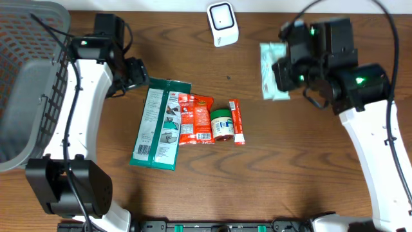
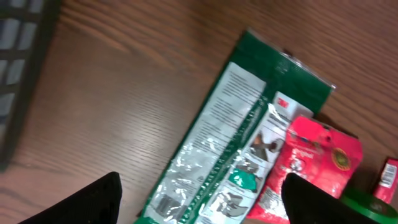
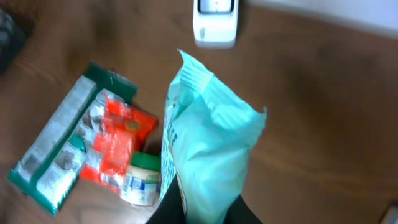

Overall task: Scan the item barcode
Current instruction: 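Withdraw the left gripper and lift the wipes pack toward the scanner, then hold the wipes pack in front of the white scanner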

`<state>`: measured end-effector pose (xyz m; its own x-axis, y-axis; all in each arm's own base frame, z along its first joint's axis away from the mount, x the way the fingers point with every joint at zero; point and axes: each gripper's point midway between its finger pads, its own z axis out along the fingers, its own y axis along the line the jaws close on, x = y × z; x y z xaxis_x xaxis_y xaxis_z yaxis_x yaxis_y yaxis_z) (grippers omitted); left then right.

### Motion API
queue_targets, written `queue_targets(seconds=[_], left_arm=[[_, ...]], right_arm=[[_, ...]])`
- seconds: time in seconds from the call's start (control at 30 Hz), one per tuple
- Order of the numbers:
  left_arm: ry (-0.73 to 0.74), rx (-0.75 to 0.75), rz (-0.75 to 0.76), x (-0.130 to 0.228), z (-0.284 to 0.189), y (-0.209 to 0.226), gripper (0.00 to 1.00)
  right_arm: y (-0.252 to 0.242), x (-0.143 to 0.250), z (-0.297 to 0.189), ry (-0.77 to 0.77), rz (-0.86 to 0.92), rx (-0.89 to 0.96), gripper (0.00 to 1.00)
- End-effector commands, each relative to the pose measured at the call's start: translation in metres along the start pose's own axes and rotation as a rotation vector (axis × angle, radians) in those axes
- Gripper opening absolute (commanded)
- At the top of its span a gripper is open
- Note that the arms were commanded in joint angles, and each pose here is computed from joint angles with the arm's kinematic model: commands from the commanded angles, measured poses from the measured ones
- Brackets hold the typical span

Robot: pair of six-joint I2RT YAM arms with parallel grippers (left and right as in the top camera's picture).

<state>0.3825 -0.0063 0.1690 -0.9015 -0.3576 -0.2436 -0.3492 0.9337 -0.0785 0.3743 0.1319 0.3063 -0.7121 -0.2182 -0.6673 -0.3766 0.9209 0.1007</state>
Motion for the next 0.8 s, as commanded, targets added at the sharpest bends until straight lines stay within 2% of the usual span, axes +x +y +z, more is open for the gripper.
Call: queue_targets(seconds=[0.0, 0.1, 0.27, 0.5, 0.63, 0.77], left_arm=[[-0.022, -0.016, 0.010, -0.004, -0.007, 0.006, 0.83], [-0.022, -0.016, 0.010, -0.004, -0.007, 0.006, 0.83], [-0.022, -0.016, 0.010, -0.004, -0.007, 0.006, 0.83], [-0.022, -0.016, 0.010, -0.004, -0.007, 0.006, 0.84], [-0.022, -0.016, 0.010, -0.004, -0.007, 0.006, 0.84], [-0.022, -0.016, 0.010, -0.004, -0.007, 0.006, 0.84]], right_arm=[[-0.001, -0.041, -0.007, -0.051, -0.027, 0.080, 0.01], [0.005, -0.077, -0.010, -0.080, -0.086, 0.125, 0.01], [0.010, -0.115, 0.007, -0.132, -0.168, 0.227, 0.01], [0.019, -0.141, 0.082, -0.166, -0.328, 0.311, 0.01], [0.012, -0.155, 0.126, -0.193, -0.402, 0.448, 0.01], [0.018, -0.159, 0.172, -0.186, -0.572, 0.514, 0.01]])
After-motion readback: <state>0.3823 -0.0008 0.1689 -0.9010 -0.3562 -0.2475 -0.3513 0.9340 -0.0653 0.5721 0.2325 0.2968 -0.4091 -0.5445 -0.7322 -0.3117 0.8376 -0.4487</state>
